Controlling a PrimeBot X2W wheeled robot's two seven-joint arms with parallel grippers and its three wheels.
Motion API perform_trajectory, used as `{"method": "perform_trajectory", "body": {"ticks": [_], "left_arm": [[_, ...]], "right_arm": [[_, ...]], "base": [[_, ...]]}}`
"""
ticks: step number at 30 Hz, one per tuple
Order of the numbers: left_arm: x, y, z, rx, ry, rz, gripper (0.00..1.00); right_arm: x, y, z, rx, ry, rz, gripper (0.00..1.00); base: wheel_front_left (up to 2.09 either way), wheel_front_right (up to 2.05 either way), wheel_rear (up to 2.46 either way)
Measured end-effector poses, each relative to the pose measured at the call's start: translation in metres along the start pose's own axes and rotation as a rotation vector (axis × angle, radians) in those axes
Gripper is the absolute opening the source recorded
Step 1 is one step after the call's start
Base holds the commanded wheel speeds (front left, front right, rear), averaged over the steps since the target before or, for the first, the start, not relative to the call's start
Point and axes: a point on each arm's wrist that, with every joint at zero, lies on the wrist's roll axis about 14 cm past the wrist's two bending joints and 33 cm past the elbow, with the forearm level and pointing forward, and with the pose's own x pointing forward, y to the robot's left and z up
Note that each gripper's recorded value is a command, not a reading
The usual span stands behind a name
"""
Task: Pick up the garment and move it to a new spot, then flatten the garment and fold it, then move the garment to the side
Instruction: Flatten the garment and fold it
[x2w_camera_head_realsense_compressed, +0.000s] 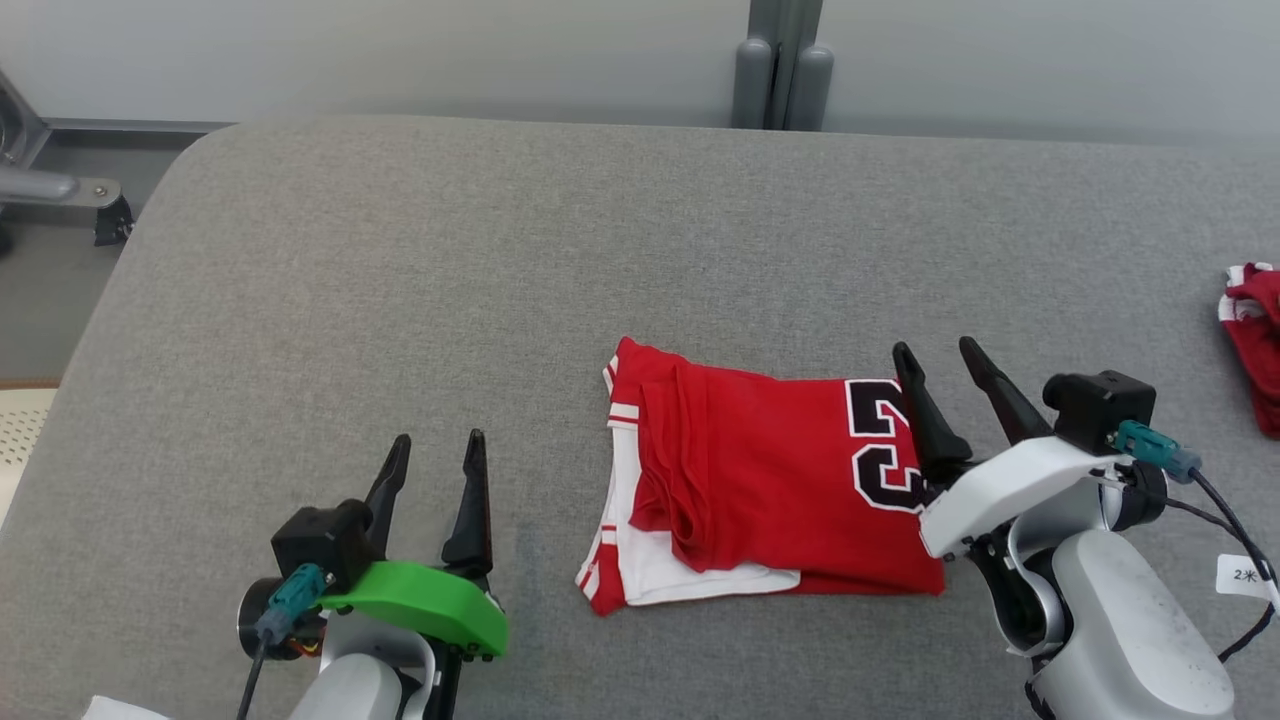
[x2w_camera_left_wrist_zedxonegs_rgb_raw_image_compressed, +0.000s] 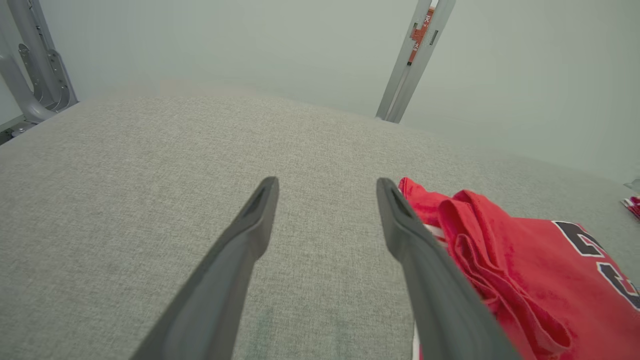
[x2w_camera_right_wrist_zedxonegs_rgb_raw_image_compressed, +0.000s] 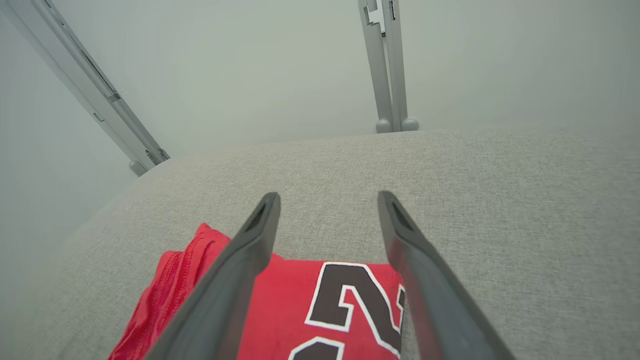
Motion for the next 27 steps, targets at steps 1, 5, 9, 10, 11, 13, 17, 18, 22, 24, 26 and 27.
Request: {"method": "perform_trajectory", "body": {"ticks": [1,5,9,10,11,13,17,18,22,24,26,27], "left_arm": [[0.002,-0.003,0.000,0.001,-0.001,-0.008,1.00],[0.008,-0.014,-0.001,0.003,-0.001,-0.041,1.00],[0.010,-0.019,-0.002,0.000,-0.001,-0.052,1.00],[0.010,-0.019,-0.002,-0.001,-0.001,-0.051,1.00],[0.010,-0.019,-0.002,-0.001,-0.002,-0.051,1.00],[0.010,-0.019,-0.003,-0.004,0.000,-0.050,1.00],[0.009,-0.012,-0.003,-0.003,-0.002,-0.031,1.00],[0.009,-0.010,-0.002,-0.003,-0.004,-0.024,1.00],[0.008,0.001,0.002,0.001,-0.015,0.009,1.00],[0.005,0.008,0.004,0.002,-0.020,0.030,1.00],[0.003,0.015,0.005,0.002,-0.025,0.052,1.00],[0.001,0.018,0.006,0.002,-0.028,0.062,1.00]], "right_arm": [[-0.002,-0.001,0.001,-0.006,-0.005,-0.007,1.00],[-0.009,-0.006,0.005,-0.042,-0.037,-0.035,1.00],[-0.016,-0.006,0.001,-0.056,-0.042,-0.052,1.00],[-0.016,-0.003,0.000,-0.058,-0.042,-0.047,1.00],[-0.016,0.000,-0.003,-0.059,-0.036,-0.040,1.00],[-0.015,0.010,-0.011,-0.064,-0.016,-0.013,1.00],[-0.011,0.037,-0.037,-0.115,0.058,0.073,0.78],[-0.009,0.043,-0.043,-0.123,0.074,0.093,0.36],[-0.003,0.073,-0.076,-0.178,0.170,0.207,0.00],[-0.002,0.086,-0.096,-0.212,0.231,0.260,0.00],[-0.004,0.095,-0.112,-0.239,0.281,0.305,0.00],[-0.004,0.101,-0.118,-0.241,0.298,0.327,0.00]], "base": [[0.00,0.00,0.00],[0.00,0.00,0.00],[0.00,0.00,0.00],[0.00,0.00,0.00],[0.00,0.00,0.00],[0.00,0.00,0.00],[0.00,0.00,0.00],[0.00,0.00,0.00],[0.00,0.00,0.00],[0.00,0.00,0.00],[0.00,0.00,0.00],[0.00,0.00,0.00]]}}
